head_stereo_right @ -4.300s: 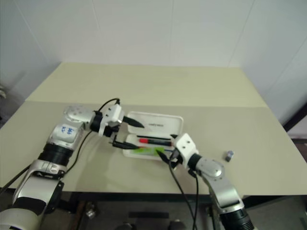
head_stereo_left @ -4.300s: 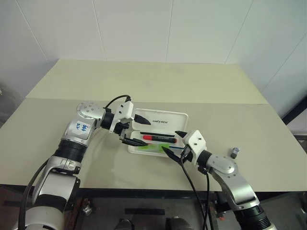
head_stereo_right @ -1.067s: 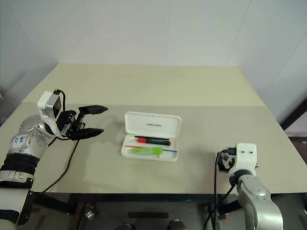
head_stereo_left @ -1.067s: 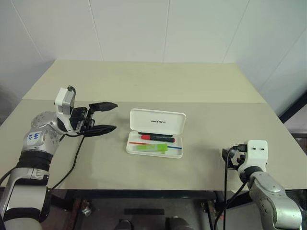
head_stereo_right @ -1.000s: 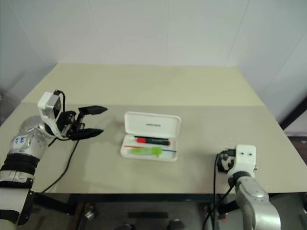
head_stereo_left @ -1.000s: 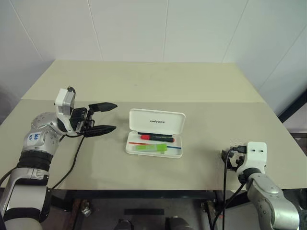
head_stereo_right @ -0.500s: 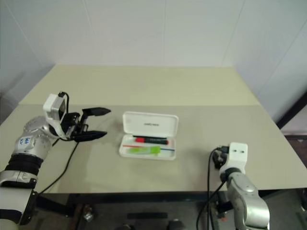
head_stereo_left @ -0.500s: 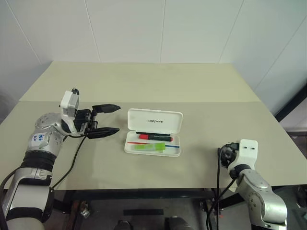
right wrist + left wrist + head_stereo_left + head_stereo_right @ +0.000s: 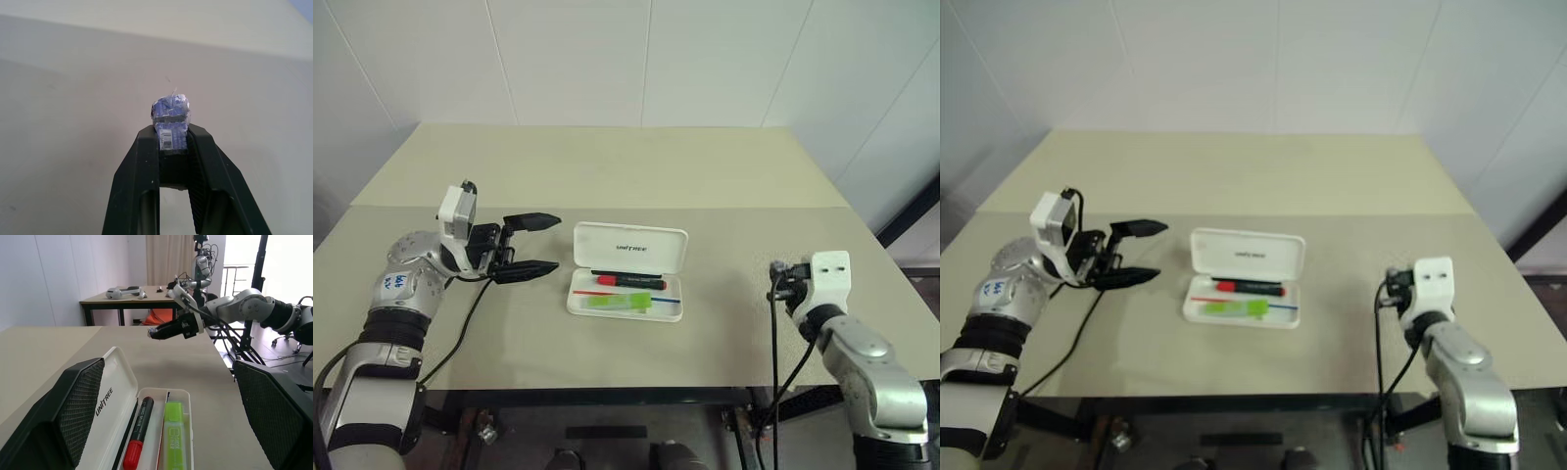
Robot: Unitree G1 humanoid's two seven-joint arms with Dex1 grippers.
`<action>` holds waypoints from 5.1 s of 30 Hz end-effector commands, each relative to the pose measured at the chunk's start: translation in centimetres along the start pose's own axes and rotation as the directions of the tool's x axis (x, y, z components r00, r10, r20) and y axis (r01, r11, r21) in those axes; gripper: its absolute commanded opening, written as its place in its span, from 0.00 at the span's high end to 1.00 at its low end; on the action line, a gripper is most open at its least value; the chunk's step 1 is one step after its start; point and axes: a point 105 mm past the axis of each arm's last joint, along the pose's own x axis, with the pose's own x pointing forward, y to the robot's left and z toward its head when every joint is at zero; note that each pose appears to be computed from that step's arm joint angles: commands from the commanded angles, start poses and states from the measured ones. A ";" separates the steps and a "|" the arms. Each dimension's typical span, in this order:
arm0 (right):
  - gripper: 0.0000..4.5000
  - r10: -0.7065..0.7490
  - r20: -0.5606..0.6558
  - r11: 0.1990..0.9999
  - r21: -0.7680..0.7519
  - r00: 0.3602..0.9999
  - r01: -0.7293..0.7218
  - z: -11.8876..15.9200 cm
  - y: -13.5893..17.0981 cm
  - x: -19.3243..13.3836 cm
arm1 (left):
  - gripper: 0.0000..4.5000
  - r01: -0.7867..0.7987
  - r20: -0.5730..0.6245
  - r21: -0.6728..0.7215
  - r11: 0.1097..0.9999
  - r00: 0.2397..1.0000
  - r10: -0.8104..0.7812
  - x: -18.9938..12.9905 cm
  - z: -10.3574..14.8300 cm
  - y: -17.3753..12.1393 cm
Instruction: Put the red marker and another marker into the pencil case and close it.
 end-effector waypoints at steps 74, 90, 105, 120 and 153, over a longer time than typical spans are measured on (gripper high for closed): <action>0.39 0.754 -0.328 0.461 -0.351 0.568 -0.815 -1.4 12.0 2.7 | 0.00 0.107 0.029 0.053 0.993 0.994 -0.109 0.4 0.3 -1.8; 0.01 0.742 -0.266 0.490 -0.411 0.615 -0.769 1.7 11.0 2.6 | 0.00 0.088 0.005 0.087 0.992 0.996 -0.089 0.5 0.0 -1.3; 0.01 0.817 0.074 0.561 -0.335 0.572 -0.757 6.5 8.9 -3.8 | 0.00 -0.053 -0.009 0.081 0.995 0.998 0.054 0.5 0.1 2.3; 0.00 0.811 0.134 0.582 -0.298 0.570 -0.757 6.2 6.7 -4.6 | 0.99 -0.180 -0.144 0.076 0.981 0.971 0.190 1.7 -0.4 6.4; 0.00 0.758 0.119 0.643 -0.303 0.642 -0.703 5.6 5.9 -5.3 | 0.99 -0.312 -0.430 0.040 0.949 0.852 0.298 5.5 -4.0 9.1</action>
